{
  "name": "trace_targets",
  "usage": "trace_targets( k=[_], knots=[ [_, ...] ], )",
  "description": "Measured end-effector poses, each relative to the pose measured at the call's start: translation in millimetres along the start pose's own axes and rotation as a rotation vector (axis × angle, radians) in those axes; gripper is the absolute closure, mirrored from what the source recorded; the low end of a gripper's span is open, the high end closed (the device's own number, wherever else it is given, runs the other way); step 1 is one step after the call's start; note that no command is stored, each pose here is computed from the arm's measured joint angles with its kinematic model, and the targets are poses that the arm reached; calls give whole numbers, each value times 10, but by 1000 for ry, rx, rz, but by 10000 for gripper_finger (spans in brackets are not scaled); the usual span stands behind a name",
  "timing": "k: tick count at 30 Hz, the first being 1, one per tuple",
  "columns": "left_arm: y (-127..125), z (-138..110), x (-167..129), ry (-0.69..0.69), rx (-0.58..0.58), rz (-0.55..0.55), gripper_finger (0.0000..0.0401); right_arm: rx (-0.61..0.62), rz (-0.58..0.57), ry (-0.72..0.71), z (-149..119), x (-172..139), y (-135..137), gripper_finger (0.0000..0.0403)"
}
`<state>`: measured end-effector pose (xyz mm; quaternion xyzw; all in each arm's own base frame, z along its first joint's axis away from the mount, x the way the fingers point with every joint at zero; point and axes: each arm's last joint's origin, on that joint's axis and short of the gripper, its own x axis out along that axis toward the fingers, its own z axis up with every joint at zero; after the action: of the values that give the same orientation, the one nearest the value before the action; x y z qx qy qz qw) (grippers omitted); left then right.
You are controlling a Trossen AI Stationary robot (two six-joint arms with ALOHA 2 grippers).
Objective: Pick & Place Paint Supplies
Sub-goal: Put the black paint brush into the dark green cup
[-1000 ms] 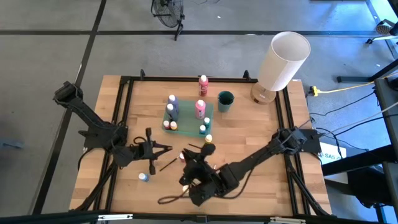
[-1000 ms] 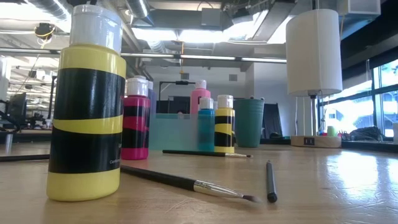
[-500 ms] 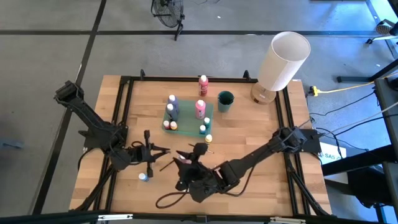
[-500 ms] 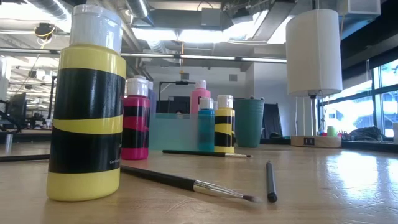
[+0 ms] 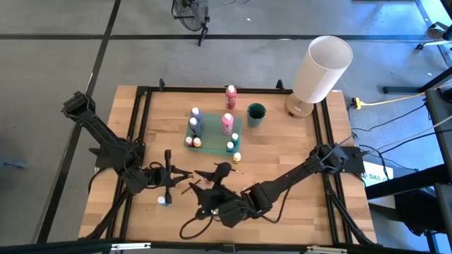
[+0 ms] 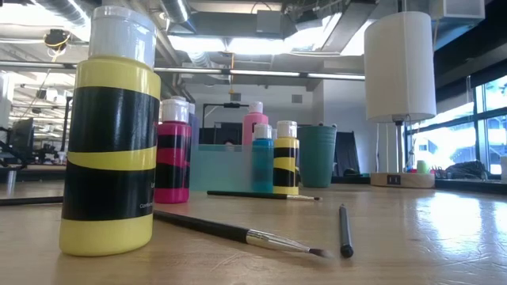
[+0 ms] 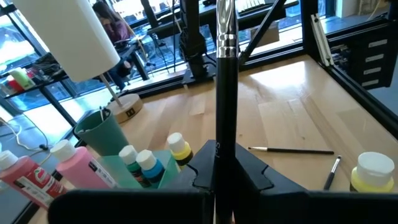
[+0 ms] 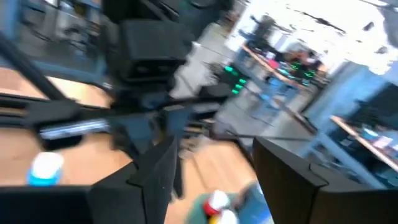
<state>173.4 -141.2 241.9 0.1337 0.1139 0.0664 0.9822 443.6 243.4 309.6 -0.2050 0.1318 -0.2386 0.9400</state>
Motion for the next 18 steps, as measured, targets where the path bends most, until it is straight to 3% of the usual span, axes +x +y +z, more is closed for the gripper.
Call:
trace_targets(
  k=[3, 11, 18],
  knots=[
    [0, 6, 0, -5, 1, -1, 385, 10, 82, -26, 19, -1, 22, 190],
    [-3, 15, -1, -13, 4, -4, 385, 25, 162, -61, 46, 75, -6, 190],
    [1, 15, 1, -12, -1, 3, 385, 27, 144, -53, 36, 123, -37, 190]
  ],
)
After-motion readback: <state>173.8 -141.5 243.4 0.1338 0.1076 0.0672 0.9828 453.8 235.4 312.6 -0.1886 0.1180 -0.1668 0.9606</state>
